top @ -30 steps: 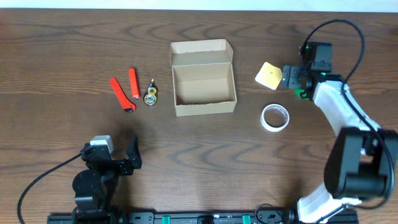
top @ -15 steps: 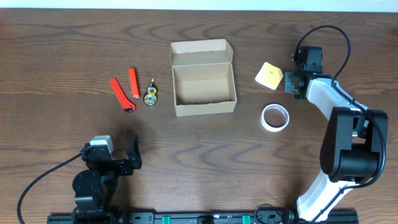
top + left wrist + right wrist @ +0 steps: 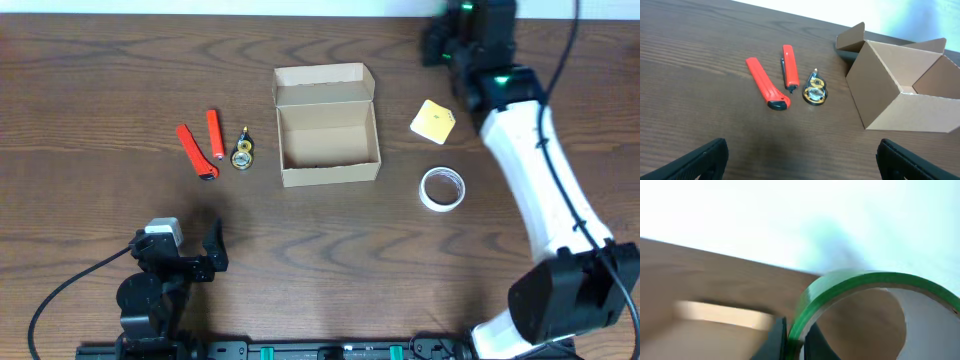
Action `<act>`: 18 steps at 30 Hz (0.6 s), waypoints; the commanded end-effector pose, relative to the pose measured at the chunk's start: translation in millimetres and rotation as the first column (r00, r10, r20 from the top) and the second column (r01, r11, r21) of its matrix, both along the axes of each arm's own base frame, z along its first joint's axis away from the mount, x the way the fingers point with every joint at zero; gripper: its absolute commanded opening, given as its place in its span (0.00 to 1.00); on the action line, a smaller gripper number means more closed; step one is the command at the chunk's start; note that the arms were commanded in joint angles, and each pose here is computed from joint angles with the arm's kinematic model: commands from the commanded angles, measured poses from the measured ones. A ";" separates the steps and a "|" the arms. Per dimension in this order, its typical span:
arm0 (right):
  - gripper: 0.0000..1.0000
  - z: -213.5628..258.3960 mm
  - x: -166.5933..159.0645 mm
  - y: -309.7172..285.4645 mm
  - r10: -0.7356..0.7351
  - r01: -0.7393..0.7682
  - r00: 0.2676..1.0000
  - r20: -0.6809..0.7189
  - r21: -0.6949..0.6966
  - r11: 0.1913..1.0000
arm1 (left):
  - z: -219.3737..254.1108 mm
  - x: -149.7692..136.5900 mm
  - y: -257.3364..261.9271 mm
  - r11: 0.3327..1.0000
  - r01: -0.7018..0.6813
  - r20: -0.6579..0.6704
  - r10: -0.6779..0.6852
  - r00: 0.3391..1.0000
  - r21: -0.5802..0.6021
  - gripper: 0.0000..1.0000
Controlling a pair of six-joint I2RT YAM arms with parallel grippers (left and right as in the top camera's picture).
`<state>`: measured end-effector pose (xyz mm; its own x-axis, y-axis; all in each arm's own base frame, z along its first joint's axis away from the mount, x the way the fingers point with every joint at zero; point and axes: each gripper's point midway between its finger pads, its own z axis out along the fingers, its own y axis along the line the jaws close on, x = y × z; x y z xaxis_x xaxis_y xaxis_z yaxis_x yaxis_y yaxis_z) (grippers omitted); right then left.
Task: Pack container
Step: 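Carry green tape roll with right gripper into the cardboard box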
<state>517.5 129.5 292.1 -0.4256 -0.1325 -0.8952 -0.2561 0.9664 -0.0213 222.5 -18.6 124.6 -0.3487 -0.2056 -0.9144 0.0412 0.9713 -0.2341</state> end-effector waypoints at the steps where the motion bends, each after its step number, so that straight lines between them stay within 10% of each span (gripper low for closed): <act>1: 0.01 -29.9 -18.6 78.7 0.165 -0.158 0.983 -0.082 0.086 0.984 | -9.4 -0.2 -0.2 1.000 -0.001 -0.019 0.001 1.000 -0.007 0.95; 18: 0.01 -141.7 -70.7 185.6 0.181 -0.159 0.916 -0.357 0.092 0.983 | -9.4 -0.2 -0.2 1.000 -0.001 -0.019 0.001 1.000 -0.007 0.95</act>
